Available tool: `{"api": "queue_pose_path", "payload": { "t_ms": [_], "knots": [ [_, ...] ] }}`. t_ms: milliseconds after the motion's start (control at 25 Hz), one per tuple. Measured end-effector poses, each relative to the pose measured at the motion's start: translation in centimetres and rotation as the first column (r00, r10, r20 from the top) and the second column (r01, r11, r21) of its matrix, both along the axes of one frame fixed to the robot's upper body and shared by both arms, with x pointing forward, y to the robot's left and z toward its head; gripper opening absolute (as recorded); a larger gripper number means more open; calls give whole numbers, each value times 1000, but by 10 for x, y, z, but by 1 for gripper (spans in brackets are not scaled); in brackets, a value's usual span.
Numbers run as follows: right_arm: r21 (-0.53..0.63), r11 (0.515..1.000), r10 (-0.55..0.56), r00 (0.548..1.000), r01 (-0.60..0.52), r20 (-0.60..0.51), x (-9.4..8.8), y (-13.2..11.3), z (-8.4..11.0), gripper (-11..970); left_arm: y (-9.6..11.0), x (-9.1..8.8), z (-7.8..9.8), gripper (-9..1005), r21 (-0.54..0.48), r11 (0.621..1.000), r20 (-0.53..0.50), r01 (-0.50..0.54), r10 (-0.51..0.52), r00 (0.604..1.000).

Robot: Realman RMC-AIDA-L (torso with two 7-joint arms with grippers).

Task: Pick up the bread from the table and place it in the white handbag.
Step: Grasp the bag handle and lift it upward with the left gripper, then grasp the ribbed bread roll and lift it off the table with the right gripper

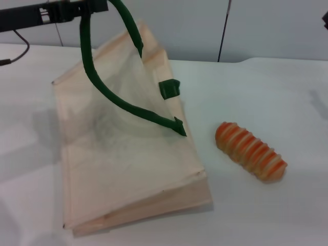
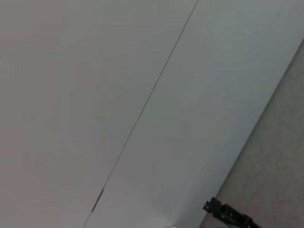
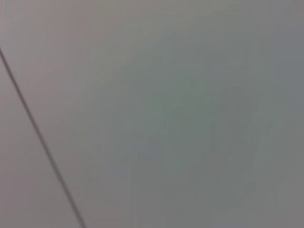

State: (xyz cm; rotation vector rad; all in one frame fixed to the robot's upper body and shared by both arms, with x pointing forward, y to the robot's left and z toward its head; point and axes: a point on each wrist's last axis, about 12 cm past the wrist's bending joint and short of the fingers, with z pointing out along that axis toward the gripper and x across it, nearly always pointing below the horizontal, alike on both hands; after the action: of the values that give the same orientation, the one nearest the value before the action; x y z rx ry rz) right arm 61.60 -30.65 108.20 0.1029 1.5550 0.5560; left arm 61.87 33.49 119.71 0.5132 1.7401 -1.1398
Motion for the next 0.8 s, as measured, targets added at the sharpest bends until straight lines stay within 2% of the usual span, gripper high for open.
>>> {"api": "queue_pose_path", "payload": {
  "t_ms": [160, 200, 440, 520, 560, 600, 800],
  "knots": [
    [7, 991, 135, 990, -135, -45, 9, -7, 19, 891, 2, 0, 1, 149, 4, 1000, -2, -2, 2, 1000],
    [7, 991, 135, 990, -135, -45, 9, -7, 19, 891, 2, 0, 1, 150, 4, 1000, -2, -2, 2, 1000],
    [-141, 934, 303, 936, -329, -182, 24, -19, 53, 891, 2, 0, -2, 153, 19, 1000, -25, -2, 3, 1000],
    [-201, 898, 348, 912, -391, -218, 25, -23, 67, 891, 2, 0, -2, 153, 19, 1000, -32, -3, 4, 999],
    [-266, 852, 384, 883, -451, -268, 24, -27, 79, 891, 2, -1, -3, 154, 19, 1000, -33, -4, 5, 999],
    [-266, 852, 384, 883, -451, -268, 24, -27, 79, 891, 3, -1, -3, 154, 19, 1000, -36, -6, 7, 999],
    [-416, 715, 392, 814, -562, -428, 17, -35, 103, 891, 6, -4, -6, 157, 19, 1000, -46, -12, 13, 999]
  ]
}}
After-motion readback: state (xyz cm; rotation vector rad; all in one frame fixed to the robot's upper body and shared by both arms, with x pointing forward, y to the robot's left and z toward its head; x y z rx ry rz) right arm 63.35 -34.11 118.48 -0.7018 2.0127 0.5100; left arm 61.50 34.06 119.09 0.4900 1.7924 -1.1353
